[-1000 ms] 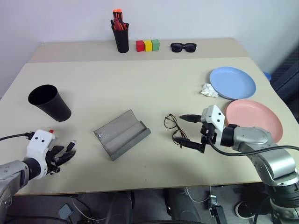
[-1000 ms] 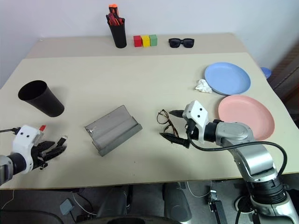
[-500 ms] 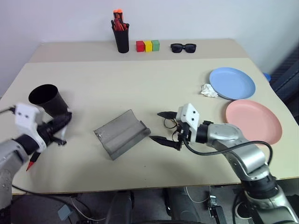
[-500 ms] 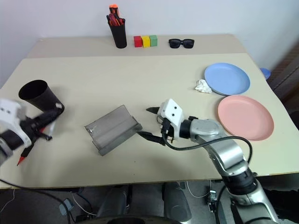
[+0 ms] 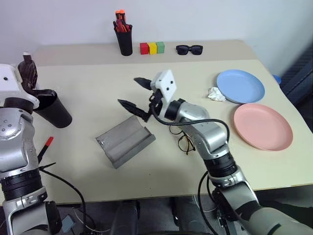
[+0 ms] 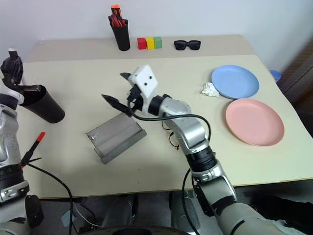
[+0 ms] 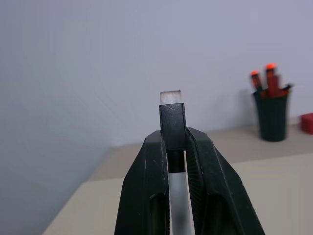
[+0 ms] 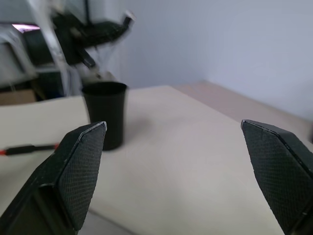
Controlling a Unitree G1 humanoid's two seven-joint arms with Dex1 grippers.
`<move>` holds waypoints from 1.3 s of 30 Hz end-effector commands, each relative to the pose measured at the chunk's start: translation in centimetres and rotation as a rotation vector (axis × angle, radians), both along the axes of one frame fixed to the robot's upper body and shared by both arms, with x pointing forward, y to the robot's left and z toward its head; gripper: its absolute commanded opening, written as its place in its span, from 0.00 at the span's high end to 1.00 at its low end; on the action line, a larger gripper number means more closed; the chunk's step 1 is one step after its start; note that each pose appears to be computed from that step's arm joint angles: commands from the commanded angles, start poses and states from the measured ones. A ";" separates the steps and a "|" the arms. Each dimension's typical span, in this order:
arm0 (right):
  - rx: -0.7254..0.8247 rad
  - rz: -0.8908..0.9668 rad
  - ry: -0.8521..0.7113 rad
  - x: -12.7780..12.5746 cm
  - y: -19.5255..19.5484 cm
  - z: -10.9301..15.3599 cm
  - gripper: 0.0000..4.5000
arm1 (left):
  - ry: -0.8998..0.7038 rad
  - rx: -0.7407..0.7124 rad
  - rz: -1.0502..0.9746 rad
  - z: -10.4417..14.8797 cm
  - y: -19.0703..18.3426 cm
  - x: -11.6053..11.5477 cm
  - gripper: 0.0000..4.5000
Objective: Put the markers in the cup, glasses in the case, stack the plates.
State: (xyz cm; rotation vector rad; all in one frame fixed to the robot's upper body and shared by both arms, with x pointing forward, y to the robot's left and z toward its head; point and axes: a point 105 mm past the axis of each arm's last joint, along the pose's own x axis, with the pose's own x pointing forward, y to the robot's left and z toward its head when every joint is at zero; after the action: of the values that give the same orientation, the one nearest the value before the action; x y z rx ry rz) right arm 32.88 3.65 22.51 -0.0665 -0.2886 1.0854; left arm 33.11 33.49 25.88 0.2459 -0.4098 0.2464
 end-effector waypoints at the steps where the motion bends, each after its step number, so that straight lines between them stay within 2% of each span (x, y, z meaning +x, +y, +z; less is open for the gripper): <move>1: 0.037 -0.001 -0.040 0.0 0.8 1.1 0.00 | -0.074 0.018 0.035 1.2 0.4 -0.1 0.99; 11: 0.011 0.039 -0.011 -1.0 1.5 -0.4 0.00 | -0.054 -0.006 0.046 -0.6 0.5 0.9 0.99; 17: 0.013 0.032 -0.003 -1.0 1.3 -0.6 0.00 | -0.050 -0.009 0.077 -1.1 0.4 1.0 0.37; 23: 0.008 0.034 -0.005 -1.1 1.4 -0.6 0.00 | -0.118 -0.053 0.098 0.3 1.1 0.0 0.37; 25: 0.000 0.031 -0.010 -1.1 1.1 -0.7 0.00 | -0.169 -0.108 0.091 1.9 2.9 -2.4 0.37; 27: -0.010 0.022 -0.012 -1.0 0.5 -0.8 0.00 | -0.184 -0.105 0.079 3.1 4.3 -5.2 0.37; 30: -0.025 0.018 -0.013 -1.0 -0.4 -1.0 0.00 | -0.159 -0.102 0.083 3.6 5.9 -7.9 0.37; 32: -0.039 0.019 -0.018 -0.9 -1.0 -1.1 0.00 | -0.060 -0.123 0.065 2.4 6.7 -9.0 0.37; 35: -0.062 0.038 -0.025 -0.9 -1.9 -1.1 0.00 | 0.221 -0.094 0.029 -1.6 6.3 -9.6 0.18; 37: -0.087 0.076 -0.033 -1.3 -2.4 -1.1 0.00 | 0.426 -0.093 -0.017 -5.0 5.4 -10.2 0.00; 39: -0.104 0.108 -0.035 -1.7 -2.7 -1.1 0.00 | 0.596 -0.077 -0.078 -7.8 4.2 -10.8 0.00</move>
State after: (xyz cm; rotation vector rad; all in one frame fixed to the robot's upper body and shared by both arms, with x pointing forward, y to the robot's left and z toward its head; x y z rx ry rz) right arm 32.22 0.94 19.63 -0.1718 -0.1978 1.1635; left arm 22.05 39.23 17.62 0.1715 0.1476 0.1870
